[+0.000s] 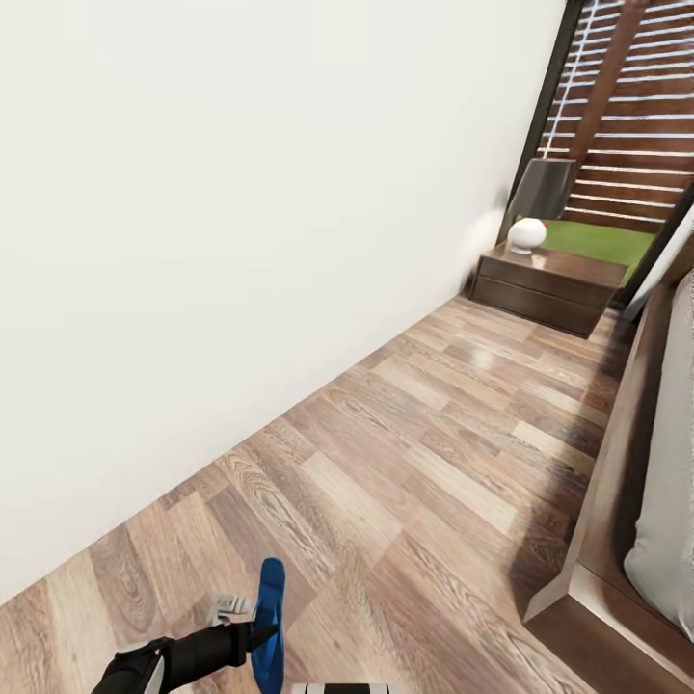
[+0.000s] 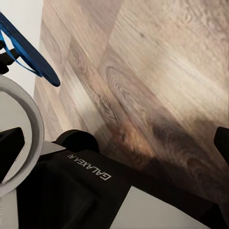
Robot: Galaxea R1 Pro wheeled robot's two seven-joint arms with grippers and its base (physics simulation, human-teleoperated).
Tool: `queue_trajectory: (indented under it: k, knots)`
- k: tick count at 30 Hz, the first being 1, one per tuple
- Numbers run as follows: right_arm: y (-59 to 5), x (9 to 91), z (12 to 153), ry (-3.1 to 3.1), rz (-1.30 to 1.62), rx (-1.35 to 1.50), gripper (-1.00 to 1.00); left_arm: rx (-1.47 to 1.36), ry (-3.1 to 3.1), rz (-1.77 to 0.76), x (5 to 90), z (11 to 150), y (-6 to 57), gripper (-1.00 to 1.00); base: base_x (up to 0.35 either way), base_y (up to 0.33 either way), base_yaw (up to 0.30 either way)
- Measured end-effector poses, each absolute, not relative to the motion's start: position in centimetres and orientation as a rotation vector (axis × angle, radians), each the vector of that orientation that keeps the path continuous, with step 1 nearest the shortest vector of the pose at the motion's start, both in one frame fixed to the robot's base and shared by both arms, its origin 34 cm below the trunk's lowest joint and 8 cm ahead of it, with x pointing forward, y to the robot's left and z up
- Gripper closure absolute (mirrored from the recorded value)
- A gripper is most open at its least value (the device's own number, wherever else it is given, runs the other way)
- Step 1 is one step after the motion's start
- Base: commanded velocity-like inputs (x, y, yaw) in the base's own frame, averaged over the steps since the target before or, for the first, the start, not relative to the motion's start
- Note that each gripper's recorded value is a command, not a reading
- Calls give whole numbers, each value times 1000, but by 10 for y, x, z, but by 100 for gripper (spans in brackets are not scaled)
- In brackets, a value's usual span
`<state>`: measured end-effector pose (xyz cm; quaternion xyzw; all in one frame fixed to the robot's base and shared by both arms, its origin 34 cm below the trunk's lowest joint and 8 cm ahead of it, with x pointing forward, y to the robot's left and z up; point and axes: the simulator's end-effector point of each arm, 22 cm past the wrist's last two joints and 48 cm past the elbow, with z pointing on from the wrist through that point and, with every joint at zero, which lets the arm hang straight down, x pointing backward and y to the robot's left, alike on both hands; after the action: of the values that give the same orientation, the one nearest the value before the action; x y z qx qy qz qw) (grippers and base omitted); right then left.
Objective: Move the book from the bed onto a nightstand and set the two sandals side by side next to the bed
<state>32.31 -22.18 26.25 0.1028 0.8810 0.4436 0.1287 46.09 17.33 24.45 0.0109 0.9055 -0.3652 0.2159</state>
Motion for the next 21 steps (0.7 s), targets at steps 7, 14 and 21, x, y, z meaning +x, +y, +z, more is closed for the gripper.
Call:
queue_trajectory:
  k: [7,14,21]
  knots:
    - [-222,330,271,2535,1287,277,-100,35,2481,-1028,466,256,162,100,0,0,0]
    - [-221,336,279,2510,1282,258,-100,48,2455,-1024,472,267,160,100,0,0,0]
    - [-219,343,287,2482,1279,236,-100,88,2437,-1018,477,279,156,100,0,0,0]
